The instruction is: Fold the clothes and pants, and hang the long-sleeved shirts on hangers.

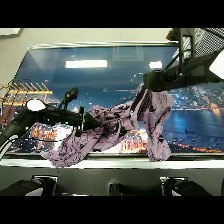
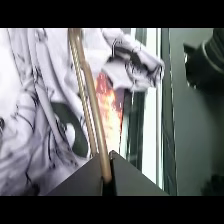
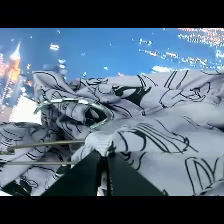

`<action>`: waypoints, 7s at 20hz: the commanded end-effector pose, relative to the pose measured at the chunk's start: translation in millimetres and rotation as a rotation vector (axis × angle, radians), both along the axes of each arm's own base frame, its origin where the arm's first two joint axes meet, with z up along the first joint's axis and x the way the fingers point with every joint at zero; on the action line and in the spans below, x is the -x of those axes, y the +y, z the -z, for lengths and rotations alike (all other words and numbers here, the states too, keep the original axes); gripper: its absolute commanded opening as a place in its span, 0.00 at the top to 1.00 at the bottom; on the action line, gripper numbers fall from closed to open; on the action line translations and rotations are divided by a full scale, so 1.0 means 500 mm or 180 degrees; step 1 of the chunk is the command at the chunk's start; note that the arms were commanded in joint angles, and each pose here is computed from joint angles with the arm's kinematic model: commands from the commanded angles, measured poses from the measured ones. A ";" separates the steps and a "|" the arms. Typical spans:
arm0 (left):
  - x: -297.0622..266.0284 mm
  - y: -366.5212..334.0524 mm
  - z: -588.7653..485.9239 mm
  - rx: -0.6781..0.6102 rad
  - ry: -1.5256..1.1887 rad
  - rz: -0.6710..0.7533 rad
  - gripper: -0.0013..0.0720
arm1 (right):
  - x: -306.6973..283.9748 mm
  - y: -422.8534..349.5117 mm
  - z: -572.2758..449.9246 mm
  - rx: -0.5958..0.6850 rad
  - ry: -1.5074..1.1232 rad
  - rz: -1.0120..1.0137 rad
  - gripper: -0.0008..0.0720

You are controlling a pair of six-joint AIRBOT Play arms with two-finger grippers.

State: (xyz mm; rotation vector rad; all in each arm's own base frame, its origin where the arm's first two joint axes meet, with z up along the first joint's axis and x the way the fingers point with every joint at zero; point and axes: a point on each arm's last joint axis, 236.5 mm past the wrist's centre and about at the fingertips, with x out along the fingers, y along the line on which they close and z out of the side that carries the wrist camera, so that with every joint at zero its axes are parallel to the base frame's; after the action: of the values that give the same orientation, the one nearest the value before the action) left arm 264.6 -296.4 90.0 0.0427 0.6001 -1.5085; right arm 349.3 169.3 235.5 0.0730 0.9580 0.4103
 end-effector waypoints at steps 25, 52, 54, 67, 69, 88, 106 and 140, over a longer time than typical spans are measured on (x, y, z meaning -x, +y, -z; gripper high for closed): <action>-0.022 -0.023 -0.056 0.0404 -0.0063 -0.0138 0.95 | 0.001 -0.016 0.081 0.0286 0.0438 0.0003 0.20; -0.024 -0.022 -0.056 0.0400 -0.0065 -0.0144 0.95 | -0.041 -0.118 0.182 0.0634 0.0205 -0.2135 0.24; -0.023 -0.022 -0.056 0.0400 -0.0064 -0.0144 0.95 | -0.048 -0.108 0.198 0.0542 0.0262 -0.2164 0.24; -0.028 -0.022 -0.055 0.0390 0.0068 -0.0227 0.90 | 0.008 -0.057 0.202 0.0078 0.0464 -0.2661 0.94; -0.053 -0.016 -0.050 0.0356 0.0370 -0.0511 0.54 | 0.016 -0.069 0.181 0.0203 0.0379 -0.2617 0.94; -0.065 -0.214 0.008 0.0403 0.1911 -0.2545 0.28 | 0.042 -0.120 0.118 0.0474 0.0426 -0.1804 0.94; -0.062 -0.246 0.188 -0.0491 0.2031 -0.2364 0.29 | 0.037 -0.119 0.117 0.0474 0.0393 -0.1788 0.94; -0.026 -0.342 0.185 -0.0628 0.2331 -0.2956 0.95 | 0.038 -0.119 0.117 0.0474 0.0397 -0.1787 0.94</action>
State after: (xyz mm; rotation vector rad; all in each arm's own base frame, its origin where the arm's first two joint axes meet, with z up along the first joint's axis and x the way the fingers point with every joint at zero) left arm 274.0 -469.3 -3.7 -0.5756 1.1496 -0.5219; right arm 332.5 110.1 177.3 -0.3142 1.1190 0.8512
